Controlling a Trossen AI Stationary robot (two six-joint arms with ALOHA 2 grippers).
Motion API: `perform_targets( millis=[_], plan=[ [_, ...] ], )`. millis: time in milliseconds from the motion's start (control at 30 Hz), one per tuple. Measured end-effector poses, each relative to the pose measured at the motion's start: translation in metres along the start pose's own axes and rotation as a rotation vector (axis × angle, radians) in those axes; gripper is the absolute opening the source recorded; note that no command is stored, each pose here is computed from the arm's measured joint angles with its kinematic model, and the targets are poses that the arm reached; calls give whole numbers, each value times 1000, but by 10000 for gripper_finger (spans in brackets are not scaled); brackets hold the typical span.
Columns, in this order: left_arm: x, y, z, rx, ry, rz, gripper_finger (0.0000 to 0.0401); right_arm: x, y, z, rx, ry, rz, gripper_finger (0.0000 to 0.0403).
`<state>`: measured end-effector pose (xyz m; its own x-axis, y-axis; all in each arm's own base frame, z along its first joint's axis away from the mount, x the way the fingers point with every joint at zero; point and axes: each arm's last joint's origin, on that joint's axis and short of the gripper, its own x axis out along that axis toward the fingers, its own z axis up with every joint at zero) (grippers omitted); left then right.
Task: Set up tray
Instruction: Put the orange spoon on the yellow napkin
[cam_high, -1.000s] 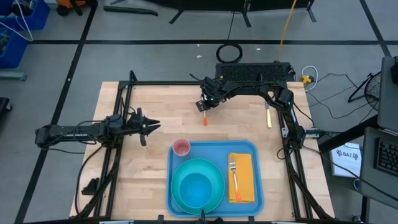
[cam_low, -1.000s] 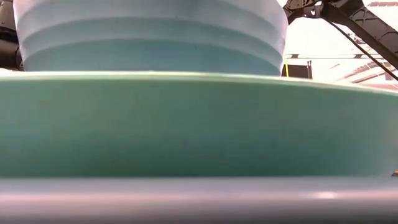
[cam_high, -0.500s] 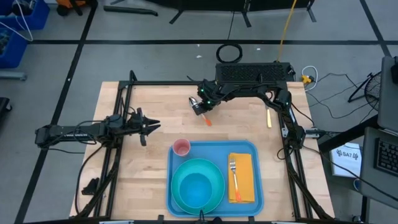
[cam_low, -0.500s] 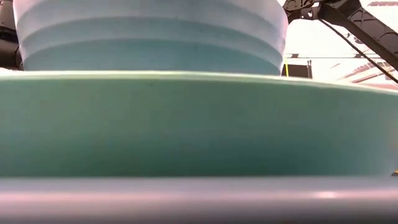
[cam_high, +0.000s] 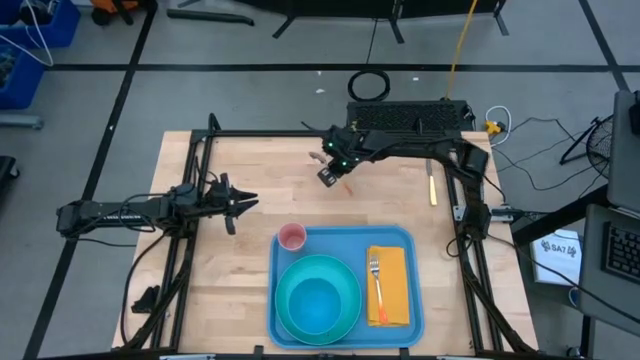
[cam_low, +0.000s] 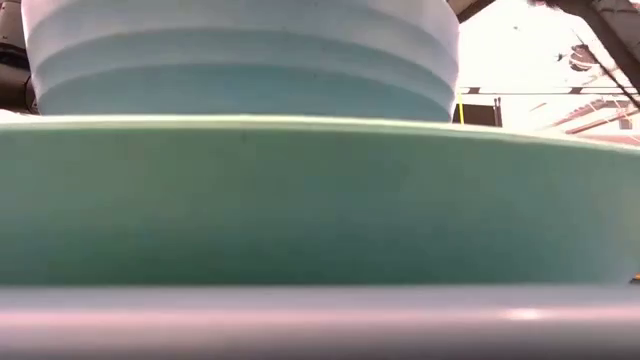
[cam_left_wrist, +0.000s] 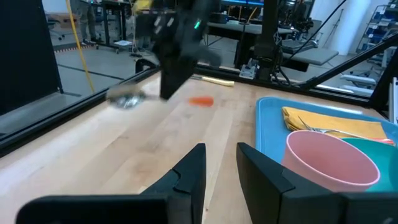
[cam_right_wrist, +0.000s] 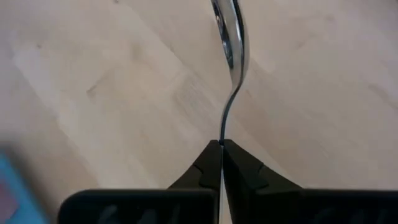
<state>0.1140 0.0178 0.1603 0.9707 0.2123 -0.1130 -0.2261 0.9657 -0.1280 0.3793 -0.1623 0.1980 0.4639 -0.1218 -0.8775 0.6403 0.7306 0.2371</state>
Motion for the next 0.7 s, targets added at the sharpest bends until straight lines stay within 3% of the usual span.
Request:
perform_targets(
  millis=[200, 367, 700],
  plan=[
    [0, 0, 0, 0, 1, 4, 93, -58, 22, -18, -72, 3, -118, 1],
    [0, 0, -1, 1, 7, 5, 93, -96, 41, -66, -112, 48, -329, 1],
    [0, 0, 0, 0, 1, 6, 93, -158, 36, -202, 155, 10, -266, 1]
  ],
)
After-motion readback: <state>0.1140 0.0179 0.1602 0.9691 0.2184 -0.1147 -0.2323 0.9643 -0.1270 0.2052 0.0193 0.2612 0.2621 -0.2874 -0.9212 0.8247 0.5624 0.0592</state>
